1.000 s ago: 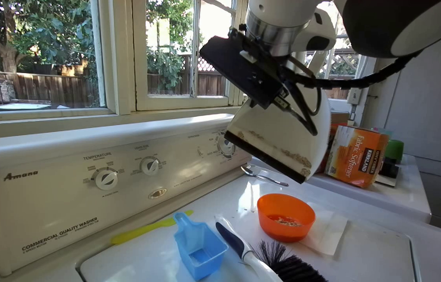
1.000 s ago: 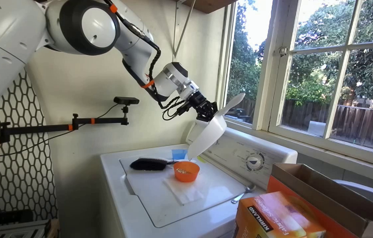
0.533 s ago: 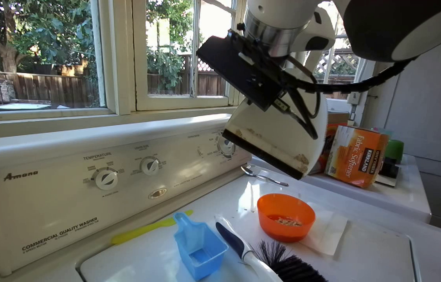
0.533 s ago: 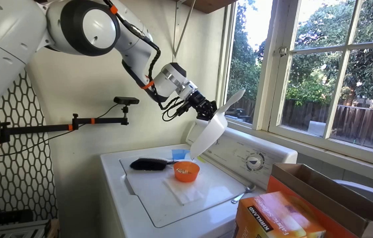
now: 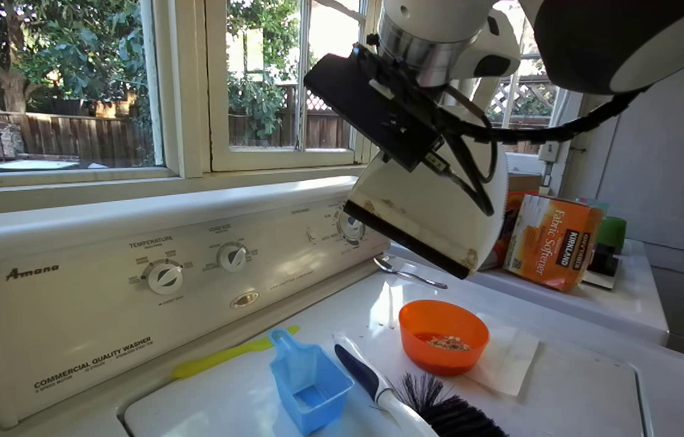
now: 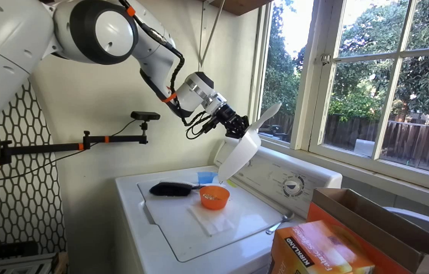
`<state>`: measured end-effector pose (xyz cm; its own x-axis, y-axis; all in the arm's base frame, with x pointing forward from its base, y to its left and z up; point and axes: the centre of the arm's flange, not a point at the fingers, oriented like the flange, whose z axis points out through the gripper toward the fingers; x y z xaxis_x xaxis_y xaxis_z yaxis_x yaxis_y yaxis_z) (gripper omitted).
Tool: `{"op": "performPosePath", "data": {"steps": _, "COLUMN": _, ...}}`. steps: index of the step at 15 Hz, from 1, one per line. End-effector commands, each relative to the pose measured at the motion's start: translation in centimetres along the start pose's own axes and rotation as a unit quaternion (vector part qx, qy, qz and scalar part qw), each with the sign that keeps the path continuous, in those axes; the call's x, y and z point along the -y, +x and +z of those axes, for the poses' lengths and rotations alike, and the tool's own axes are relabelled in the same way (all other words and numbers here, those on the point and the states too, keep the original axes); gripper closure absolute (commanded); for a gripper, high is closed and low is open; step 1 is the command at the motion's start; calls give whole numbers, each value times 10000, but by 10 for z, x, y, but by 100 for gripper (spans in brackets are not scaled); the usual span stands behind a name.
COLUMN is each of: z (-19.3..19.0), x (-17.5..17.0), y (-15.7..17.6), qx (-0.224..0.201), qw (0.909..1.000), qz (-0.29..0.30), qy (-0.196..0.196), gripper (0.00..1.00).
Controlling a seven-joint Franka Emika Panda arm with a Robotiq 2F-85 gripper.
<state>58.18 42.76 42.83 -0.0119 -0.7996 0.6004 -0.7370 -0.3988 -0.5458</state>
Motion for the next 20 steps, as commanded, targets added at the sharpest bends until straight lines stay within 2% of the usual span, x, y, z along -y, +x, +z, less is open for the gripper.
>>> {"op": "performPosePath", "data": {"steps": 1, "z": 0, "x": 0, "y": 0, "qx": 0, "qw": 10000, "qz": 0, "qy": 0, "gripper": 99}}
{"op": "performPosePath", "data": {"steps": 9, "z": -4, "x": 6, "y": -24, "qx": 164, "qw": 9985, "qz": -498, "qy": 122, "gripper": 99}}
{"op": "performPosePath", "data": {"steps": 16, "z": -10, "x": 4, "y": -39, "qx": -118, "qw": 9950, "qz": -923, "qy": 352, "gripper": 99}}
{"op": "performPosePath", "data": {"steps": 20, "z": -16, "x": 4, "y": -46, "qx": -147, "qw": 9941, "qz": -940, "qy": 525, "gripper": 99}}
